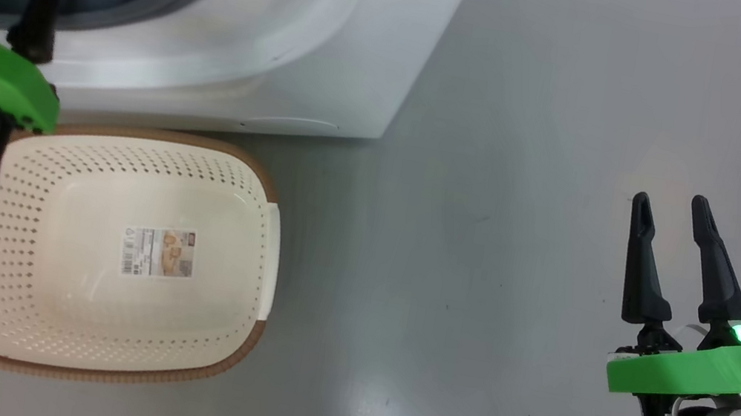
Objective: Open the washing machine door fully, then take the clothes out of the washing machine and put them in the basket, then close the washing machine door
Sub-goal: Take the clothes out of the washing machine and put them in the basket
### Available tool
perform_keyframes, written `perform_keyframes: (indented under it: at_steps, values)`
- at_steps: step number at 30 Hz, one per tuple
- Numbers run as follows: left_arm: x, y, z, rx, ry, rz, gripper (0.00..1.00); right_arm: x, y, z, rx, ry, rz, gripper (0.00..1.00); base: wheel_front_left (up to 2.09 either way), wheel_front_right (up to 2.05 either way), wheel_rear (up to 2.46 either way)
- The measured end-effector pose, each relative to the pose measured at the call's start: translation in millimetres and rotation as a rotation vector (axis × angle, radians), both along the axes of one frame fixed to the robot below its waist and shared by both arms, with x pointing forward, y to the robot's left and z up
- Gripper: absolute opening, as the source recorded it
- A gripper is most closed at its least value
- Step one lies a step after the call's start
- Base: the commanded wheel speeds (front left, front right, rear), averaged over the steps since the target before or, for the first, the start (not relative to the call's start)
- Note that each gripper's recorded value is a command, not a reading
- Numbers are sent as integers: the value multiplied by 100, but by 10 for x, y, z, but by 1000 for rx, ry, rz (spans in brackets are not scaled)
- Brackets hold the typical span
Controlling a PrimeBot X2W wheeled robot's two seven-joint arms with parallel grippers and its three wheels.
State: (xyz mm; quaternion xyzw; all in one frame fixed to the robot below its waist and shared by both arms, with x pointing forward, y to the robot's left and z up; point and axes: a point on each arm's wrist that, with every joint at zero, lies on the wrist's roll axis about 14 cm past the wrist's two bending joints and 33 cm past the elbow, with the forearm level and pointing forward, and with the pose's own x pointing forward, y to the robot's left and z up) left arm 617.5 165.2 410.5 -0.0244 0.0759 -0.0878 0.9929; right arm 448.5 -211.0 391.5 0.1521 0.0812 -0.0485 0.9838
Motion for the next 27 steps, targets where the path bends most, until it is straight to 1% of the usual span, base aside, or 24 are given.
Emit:
perform_keyframes:
  at_steps: [10, 15, 19, 27]
  values:
    - [372, -92, -280, 47, 63, -35, 100, -27, -145, -179, -18, 46, -34, 100, 0, 0, 0]
    - [531, 17, -349, 74, 82, -12, 100, -61, -190, -253, -22, 68, -46, 100, 0, 0, 0]
    - [587, 32, -386, 86, 92, -9, 100, -47, -225, -242, -27, 64, -53, 100, 0, 0, 0]
    - [557, -18, -541, 97, 152, -19, 100, -46, -224, -215, -30, 59, -50, 100, 0, 0, 0]
